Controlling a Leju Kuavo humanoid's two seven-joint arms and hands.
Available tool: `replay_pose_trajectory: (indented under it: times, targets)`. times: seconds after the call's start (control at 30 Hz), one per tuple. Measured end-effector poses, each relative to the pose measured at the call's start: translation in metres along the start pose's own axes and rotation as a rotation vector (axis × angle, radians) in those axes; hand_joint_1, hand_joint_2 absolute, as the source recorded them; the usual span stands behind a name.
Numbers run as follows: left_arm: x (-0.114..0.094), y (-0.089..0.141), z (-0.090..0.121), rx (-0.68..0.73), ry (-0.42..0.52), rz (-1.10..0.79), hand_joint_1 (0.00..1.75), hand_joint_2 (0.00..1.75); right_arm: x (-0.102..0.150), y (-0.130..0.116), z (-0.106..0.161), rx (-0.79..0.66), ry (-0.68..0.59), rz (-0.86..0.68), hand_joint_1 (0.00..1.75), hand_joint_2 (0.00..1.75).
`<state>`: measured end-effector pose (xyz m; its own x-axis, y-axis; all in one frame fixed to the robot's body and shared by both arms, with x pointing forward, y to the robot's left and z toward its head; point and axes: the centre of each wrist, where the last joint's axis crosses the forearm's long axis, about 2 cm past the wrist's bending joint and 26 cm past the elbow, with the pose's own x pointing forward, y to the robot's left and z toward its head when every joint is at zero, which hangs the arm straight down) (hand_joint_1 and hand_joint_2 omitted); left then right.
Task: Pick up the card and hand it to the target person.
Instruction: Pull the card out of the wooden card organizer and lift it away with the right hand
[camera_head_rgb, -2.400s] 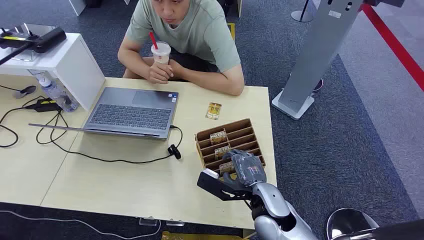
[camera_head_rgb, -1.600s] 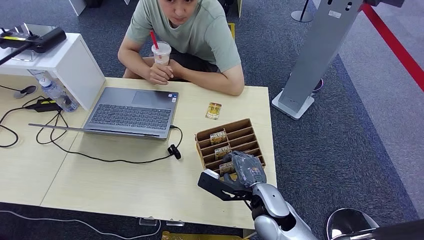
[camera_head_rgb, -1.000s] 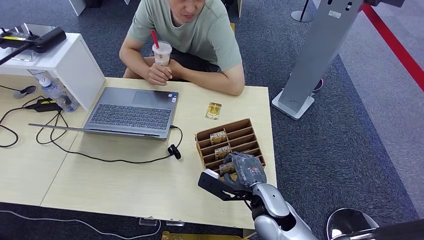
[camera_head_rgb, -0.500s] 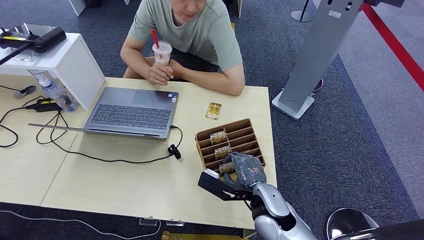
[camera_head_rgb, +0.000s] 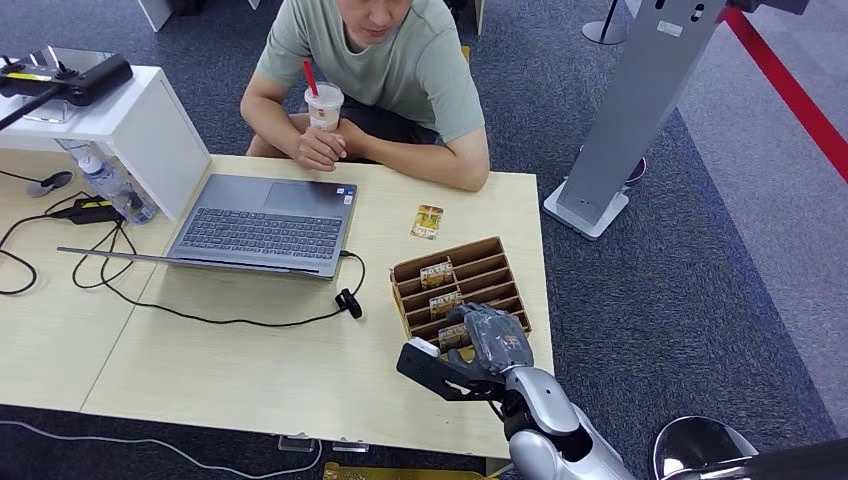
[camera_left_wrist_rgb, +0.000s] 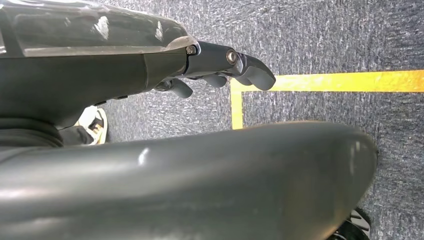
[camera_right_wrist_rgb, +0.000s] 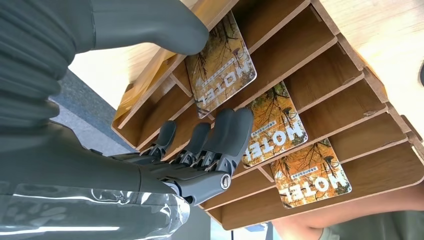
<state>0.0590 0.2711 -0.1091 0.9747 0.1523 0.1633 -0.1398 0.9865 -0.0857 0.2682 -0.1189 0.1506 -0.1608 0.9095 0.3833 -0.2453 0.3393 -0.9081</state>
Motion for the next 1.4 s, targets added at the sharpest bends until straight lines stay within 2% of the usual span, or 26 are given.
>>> replay_pose_trajectory:
  times: [0.27, 0.83, 1.07, 1.17, 1.3, 1.4]
  targets:
    - [0.0000, 0.0000, 0.0000, -0.002, 0.000, -0.003, 0.00, 0.00, -0.0006, 0.0007, 0.0004, 0.003, 0.004, -0.001, 0.80, 1.75]
    - [0.0000, 0.0000, 0.0000, -0.002, 0.000, -0.004, 0.00, 0.00, -0.0037, 0.0055, 0.0017, 0.021, 0.015, 0.005, 0.78, 1.75]
    - [0.0000, 0.0000, 0.0000, -0.002, 0.000, -0.003, 0.00, 0.00, -0.0042, 0.0063, 0.0015, 0.024, 0.018, 0.007, 0.83, 1.75]
    - [0.0000, 0.0000, 0.0000, -0.002, 0.000, -0.003, 0.00, 0.00, -0.0044, 0.0065, 0.0014, 0.025, 0.019, 0.008, 0.90, 1.75]
    - [0.0000, 0.0000, 0.0000, -0.002, 0.000, -0.003, 0.00, 0.00, -0.0046, 0.0065, 0.0012, 0.025, 0.019, 0.008, 1.19, 1.75]
    - [0.0000, 0.0000, 0.0000, -0.002, 0.000, -0.003, 0.00, 0.00, -0.0047, 0.0064, 0.0010, 0.022, 0.020, 0.007, 1.23, 1.75]
